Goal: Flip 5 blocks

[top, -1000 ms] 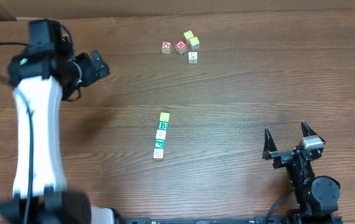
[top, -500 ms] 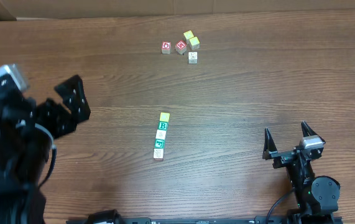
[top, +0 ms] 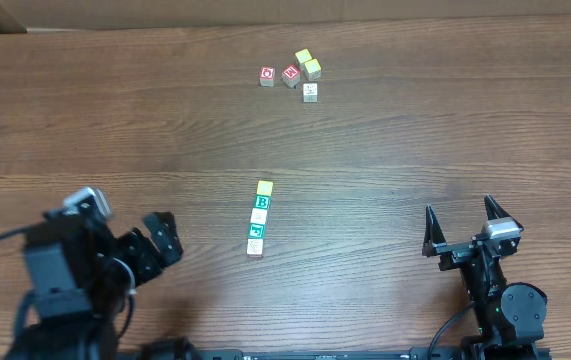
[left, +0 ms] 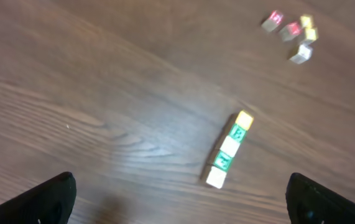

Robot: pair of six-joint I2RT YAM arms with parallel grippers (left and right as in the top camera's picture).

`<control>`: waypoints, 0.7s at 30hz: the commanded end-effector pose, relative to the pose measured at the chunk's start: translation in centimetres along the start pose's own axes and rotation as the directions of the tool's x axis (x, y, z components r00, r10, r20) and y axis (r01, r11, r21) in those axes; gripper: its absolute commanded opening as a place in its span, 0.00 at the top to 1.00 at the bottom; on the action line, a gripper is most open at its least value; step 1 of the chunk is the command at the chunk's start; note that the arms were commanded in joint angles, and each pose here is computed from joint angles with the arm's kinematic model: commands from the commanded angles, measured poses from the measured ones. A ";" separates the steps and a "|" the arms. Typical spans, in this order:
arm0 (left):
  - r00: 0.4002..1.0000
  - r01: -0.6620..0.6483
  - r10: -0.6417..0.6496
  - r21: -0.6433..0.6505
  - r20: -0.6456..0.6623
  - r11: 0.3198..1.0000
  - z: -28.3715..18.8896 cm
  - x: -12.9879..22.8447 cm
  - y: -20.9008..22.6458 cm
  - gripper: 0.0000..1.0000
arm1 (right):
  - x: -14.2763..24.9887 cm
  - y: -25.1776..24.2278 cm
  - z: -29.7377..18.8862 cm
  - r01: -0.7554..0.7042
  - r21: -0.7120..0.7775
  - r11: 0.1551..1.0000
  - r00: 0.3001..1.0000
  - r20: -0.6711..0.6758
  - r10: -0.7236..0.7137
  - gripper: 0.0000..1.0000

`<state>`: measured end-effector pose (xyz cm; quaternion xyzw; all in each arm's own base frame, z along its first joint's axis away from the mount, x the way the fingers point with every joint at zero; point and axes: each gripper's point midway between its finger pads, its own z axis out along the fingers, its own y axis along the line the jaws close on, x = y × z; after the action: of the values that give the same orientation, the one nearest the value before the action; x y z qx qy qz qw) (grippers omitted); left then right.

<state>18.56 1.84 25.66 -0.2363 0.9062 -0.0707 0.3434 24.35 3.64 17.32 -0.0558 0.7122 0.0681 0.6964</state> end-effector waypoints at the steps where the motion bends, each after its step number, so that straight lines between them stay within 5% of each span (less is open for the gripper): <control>1: 0.999 0.027 -0.028 0.009 0.030 1.000 2.2 1.7 0.9 0.00 | 0.3 -0.3 0.0 0.001 0.017 1.000 1.000 0.001 -0.001 0.00; 10: 0.899 -0.120 -0.025 0.301 0.438 0.946 5.5 -0.8 -2.4 0.00 | 0.3 -0.3 0.0 0.001 0.017 1.000 1.000 0.000 -0.001 0.00; 13: 0.807 -0.227 -0.043 0.377 0.589 0.898 3.9 -2.2 -4.1 0.00 | 0.3 -0.3 0.0 0.001 0.017 1.000 1.000 0.001 -0.001 0.00; 17: 0.610 -0.368 -0.107 0.401 0.785 0.839 -0.4 -4.0 -5.6 0.00 | 0.3 -0.3 0.0 0.001 0.017 1.000 1.000 0.001 -0.001 0.00; 21: 0.457 -0.425 -0.175 0.386 0.872 0.819 -4.0 -4.5 -5.6 0.01 | 0.3 -0.3 0.0 0.001 0.017 1.000 1.000 0.001 -0.001 0.00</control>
<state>22.07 -0.99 32.18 -0.0610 0.5794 -0.1711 0.7945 24.35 3.64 17.31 -0.0558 0.7123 0.0681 0.6963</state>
